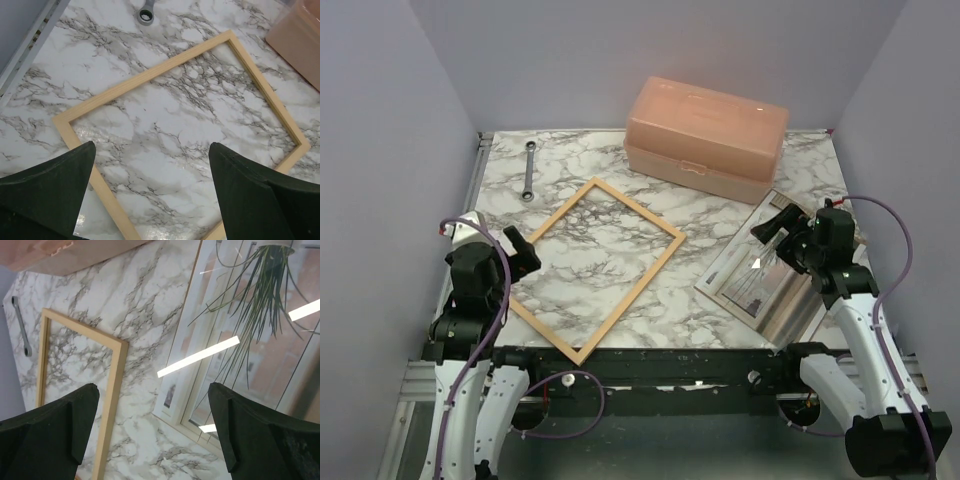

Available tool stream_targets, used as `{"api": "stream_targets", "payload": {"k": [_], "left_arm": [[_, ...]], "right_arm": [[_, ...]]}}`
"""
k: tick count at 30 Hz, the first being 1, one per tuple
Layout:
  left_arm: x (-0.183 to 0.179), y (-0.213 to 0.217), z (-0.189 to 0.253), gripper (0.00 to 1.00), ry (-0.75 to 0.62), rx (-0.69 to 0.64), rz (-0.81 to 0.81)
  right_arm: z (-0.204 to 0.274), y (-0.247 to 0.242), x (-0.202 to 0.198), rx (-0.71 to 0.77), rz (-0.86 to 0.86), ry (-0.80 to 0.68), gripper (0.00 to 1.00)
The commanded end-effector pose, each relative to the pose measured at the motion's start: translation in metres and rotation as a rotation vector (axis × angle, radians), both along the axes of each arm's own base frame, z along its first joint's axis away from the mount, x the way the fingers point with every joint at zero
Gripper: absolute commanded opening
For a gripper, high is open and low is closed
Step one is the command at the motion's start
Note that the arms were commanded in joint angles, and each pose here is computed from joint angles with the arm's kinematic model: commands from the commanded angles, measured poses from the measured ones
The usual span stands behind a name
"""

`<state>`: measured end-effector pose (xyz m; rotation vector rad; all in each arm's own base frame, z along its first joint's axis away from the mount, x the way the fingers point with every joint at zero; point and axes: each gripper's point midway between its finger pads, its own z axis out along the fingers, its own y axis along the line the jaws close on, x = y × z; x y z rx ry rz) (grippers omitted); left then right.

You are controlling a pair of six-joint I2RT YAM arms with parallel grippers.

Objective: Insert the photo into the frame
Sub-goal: Move the photo frame to the center of the board.

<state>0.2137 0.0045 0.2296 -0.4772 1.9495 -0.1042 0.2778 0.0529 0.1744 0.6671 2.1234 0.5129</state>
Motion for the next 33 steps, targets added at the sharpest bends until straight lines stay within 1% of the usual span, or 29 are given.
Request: {"api": "stream_targets", "payload": {"k": [1, 2, 6, 9, 12, 16, 20, 24, 26, 30, 33], "left_arm": [[-0.023, -0.074, -0.005, 0.99, 0.067, -0.21, -0.374], [-0.032, -0.091, -0.005, 0.99, 0.084, -0.263, -0.471], [-0.033, -0.097, -0.023, 0.99, 0.138, -0.294, -0.488], [-0.03, -0.106, -0.036, 0.99, 0.177, -0.348, -0.514], [-0.025, -0.111, -0.045, 0.99, 0.243, -0.406, -0.501], [-0.02, -0.122, -0.064, 0.98, 0.355, -0.467, -0.544], [-0.014, -0.131, -0.079, 0.98, 0.423, -0.496, -0.577], [-0.009, -0.143, -0.091, 0.99, 0.489, -0.483, -0.605], [-0.007, -0.15, -0.098, 0.99, 0.533, -0.45, -0.617], [-0.004, -0.17, -0.113, 0.99, 0.625, -0.327, -0.663], [-0.002, -0.18, -0.127, 0.98, 0.692, -0.258, -0.674]], "right_arm": [[-0.016, 0.018, -0.024, 0.099, 0.052, 0.09, 1.0], [-0.019, 0.019, -0.026, 0.102, 0.057, 0.101, 1.0], [-0.031, 0.016, -0.033, 0.073, 0.062, 0.148, 1.0], [-0.032, 0.011, -0.037, 0.03, 0.063, 0.158, 1.0], [-0.033, 0.005, -0.04, -0.003, 0.055, 0.177, 1.0], [-0.035, 0.012, -0.043, 0.029, 0.078, 0.198, 1.0], [-0.043, 0.017, -0.046, 0.053, 0.099, 0.233, 1.0], [-0.047, 0.021, -0.045, 0.074, 0.106, 0.245, 1.0], [-0.048, 0.022, -0.044, 0.081, 0.111, 0.247, 1.0], [-0.054, 0.024, -0.041, 0.083, 0.121, 0.262, 1.0], [-0.06, 0.028, -0.037, 0.101, 0.137, 0.27, 1.0]]}}
